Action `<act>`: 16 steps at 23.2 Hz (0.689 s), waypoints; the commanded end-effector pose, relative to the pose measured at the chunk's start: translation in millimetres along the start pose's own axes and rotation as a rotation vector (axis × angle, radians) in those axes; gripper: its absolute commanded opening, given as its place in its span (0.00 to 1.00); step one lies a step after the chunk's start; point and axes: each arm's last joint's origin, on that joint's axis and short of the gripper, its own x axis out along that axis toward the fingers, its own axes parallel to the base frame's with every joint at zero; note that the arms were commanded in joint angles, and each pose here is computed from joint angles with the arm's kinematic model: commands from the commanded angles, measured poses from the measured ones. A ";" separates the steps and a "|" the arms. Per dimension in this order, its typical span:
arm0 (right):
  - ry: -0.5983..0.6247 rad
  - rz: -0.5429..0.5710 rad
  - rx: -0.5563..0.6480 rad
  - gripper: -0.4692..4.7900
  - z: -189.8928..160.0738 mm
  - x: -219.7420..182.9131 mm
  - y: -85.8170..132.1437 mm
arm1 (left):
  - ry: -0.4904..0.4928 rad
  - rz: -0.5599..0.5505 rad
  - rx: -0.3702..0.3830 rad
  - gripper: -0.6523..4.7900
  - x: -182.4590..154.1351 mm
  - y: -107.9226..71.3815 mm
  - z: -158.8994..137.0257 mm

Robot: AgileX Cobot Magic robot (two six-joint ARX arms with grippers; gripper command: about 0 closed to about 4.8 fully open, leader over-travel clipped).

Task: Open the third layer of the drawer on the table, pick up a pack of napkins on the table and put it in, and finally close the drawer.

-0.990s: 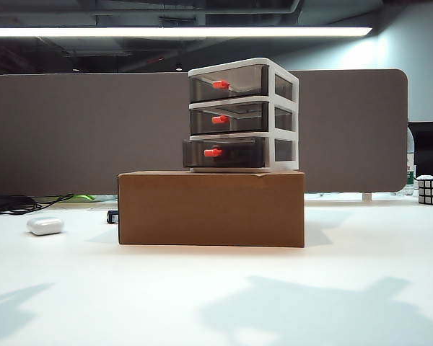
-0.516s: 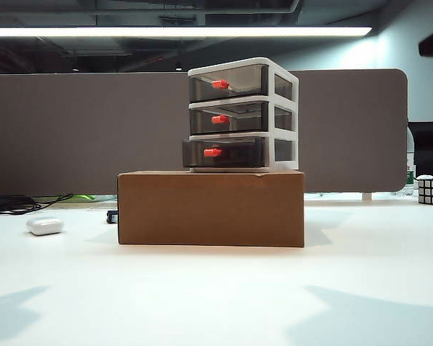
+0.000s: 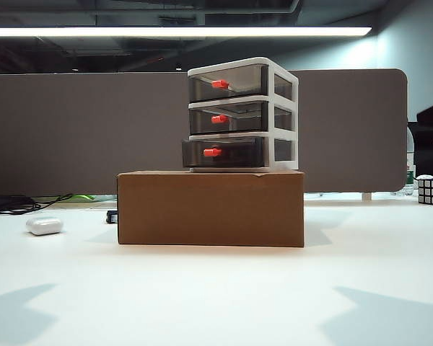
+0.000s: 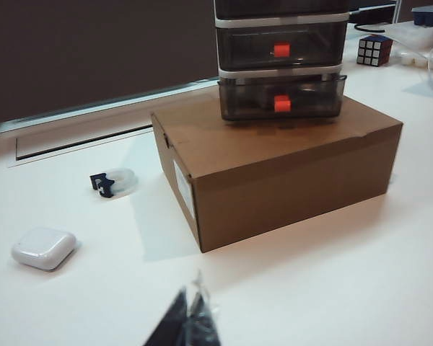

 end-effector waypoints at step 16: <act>-0.011 -0.256 -0.017 0.08 -1.0 -8.0 -29.7 | -0.060 0.303 0.042 0.11 3.2 36.3 -15.9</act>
